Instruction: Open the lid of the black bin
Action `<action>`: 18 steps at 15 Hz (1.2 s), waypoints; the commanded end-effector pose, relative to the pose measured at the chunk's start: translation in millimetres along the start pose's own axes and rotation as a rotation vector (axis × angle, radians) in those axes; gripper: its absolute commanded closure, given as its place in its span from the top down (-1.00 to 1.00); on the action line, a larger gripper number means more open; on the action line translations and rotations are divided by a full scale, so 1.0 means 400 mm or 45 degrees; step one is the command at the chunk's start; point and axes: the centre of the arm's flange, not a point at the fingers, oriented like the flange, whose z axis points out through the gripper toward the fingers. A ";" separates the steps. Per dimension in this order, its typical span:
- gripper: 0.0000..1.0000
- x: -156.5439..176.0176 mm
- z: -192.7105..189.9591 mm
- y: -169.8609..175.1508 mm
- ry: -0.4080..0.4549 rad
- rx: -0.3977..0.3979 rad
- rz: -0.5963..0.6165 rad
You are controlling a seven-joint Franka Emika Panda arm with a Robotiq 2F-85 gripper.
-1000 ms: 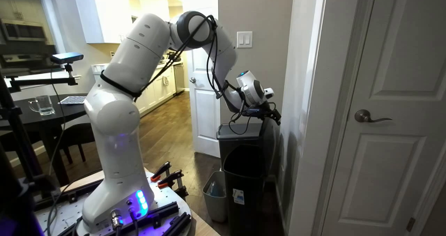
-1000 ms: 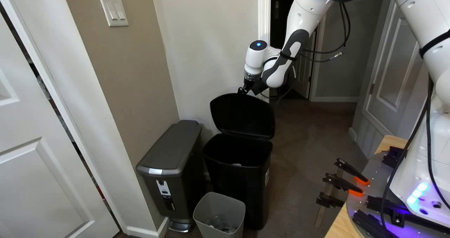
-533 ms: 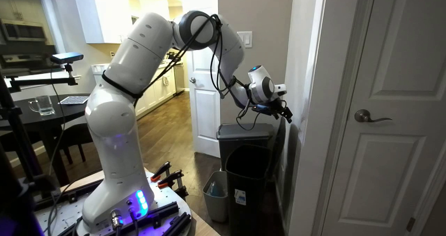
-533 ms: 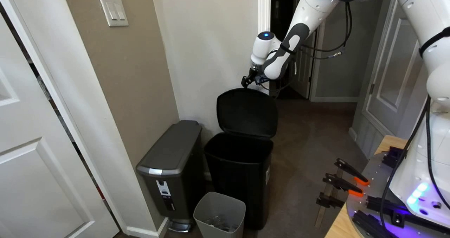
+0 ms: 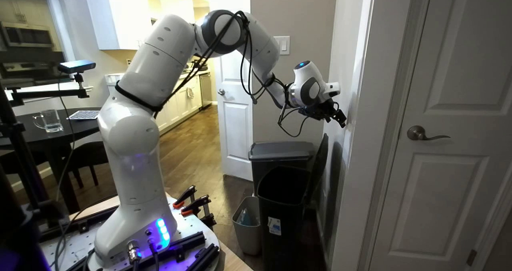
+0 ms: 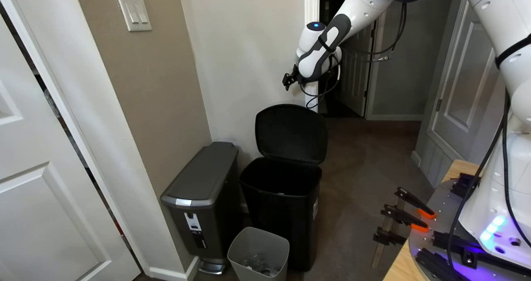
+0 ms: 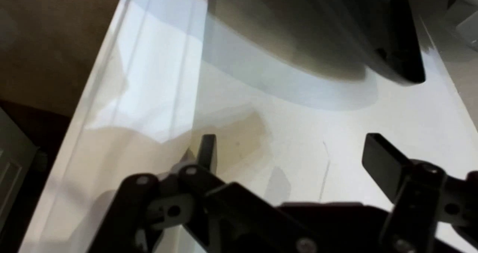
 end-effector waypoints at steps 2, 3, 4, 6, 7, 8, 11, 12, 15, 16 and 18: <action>1.00 0.013 -0.042 -0.007 -0.019 0.079 0.028; 1.00 0.011 -0.046 -0.015 -0.026 0.100 0.034; 1.00 0.009 -0.050 -0.024 -0.030 0.117 0.040; 1.00 0.005 -0.060 -0.046 -0.044 0.160 0.051; 1.00 0.002 -0.063 -0.059 -0.051 0.179 0.060; 1.00 -0.002 -0.066 -0.070 -0.058 0.197 0.065; 1.00 -0.025 -0.074 -0.112 -0.092 0.265 0.085; 1.00 -0.035 -0.077 -0.127 -0.102 0.288 0.087; 1.00 -0.073 -0.088 -0.184 -0.153 0.376 0.062; 1.00 -0.083 -0.091 -0.198 -0.169 0.395 0.053; 1.00 -0.063 -0.052 -0.232 -0.117 0.365 0.076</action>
